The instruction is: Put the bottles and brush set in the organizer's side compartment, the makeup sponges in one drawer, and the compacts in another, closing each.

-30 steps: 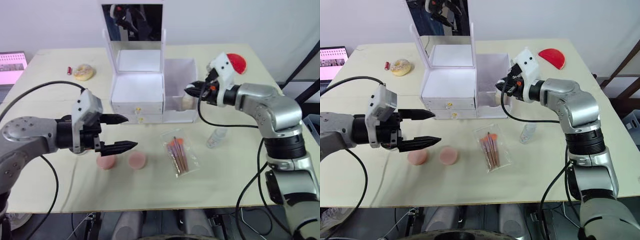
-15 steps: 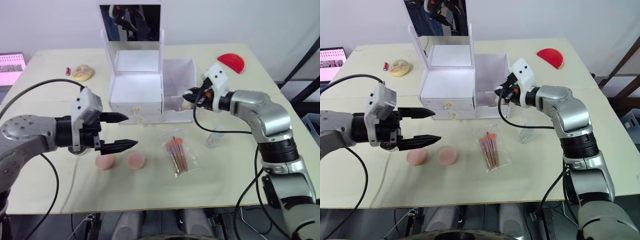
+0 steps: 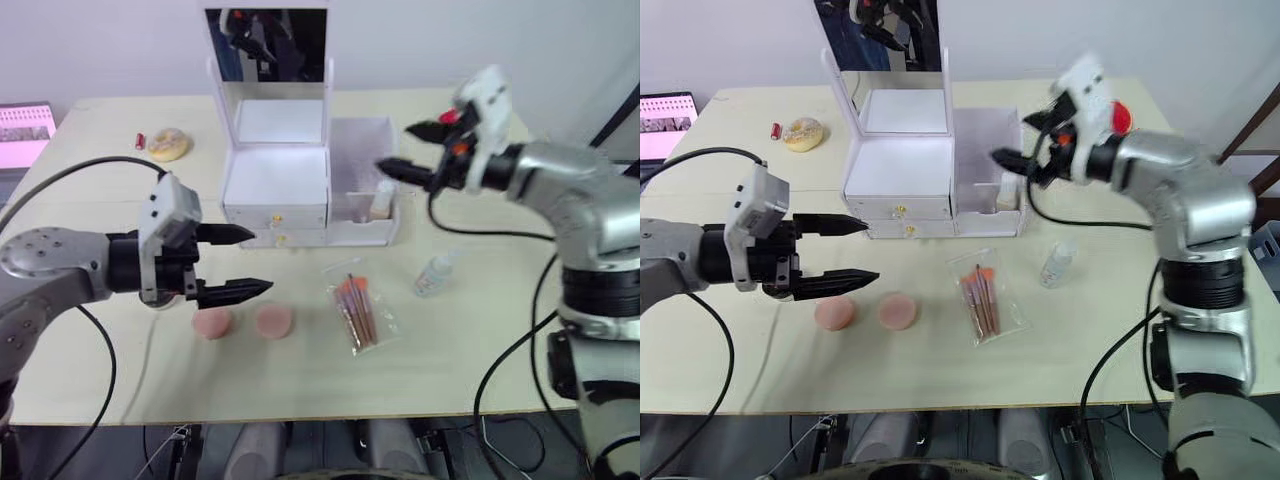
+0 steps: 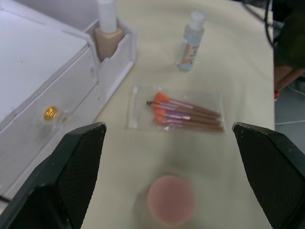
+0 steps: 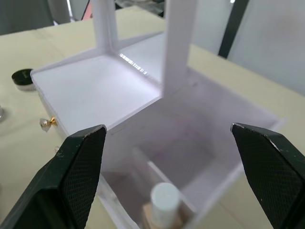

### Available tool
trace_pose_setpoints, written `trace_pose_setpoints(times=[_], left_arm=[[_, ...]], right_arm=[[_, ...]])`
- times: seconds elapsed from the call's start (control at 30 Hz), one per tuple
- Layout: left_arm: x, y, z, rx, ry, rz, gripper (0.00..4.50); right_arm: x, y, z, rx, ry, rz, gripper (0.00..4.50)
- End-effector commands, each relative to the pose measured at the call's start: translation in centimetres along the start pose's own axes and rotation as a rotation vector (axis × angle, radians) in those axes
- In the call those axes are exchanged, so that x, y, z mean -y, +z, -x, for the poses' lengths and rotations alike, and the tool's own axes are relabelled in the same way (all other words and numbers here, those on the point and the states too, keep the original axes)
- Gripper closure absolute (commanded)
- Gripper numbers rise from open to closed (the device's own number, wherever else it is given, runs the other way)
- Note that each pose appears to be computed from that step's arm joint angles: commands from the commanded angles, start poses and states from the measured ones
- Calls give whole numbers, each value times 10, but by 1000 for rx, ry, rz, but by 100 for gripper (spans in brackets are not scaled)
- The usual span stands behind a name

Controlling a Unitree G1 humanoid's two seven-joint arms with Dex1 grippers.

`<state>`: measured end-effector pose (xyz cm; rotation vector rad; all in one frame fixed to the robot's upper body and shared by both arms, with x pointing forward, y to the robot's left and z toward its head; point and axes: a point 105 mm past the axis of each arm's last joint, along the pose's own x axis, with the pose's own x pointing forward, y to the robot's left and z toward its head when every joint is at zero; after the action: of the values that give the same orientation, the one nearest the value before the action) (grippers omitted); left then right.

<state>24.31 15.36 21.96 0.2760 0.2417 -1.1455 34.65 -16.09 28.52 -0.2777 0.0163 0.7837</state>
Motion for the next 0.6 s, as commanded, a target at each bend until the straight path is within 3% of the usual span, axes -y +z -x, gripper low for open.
trace_pose_setpoints(times=[0.03, 0.13, 0.37, 0.5, 0.6], left_arm=[[-13, 7, 25, 14, 78, -32, 0], [-17, -1, 42, -14, 95, -20, 0], [-8, -22, 67, -46, 110, 36, 0], [-27, -29, 93, -24, 269, 73, 0], [-45, -50, 127, -64, 422, 114, 0]], right_arm=[[22, 0, 47, -13, -67, 29, 7], [17, -24, 80, -98, -12, 74, 7], [-4, -83, 121, -252, 30, 71, 7], [3, -93, 150, -246, -79, 32, 7], [19, -99, 180, -244, -190, 9, 7]])
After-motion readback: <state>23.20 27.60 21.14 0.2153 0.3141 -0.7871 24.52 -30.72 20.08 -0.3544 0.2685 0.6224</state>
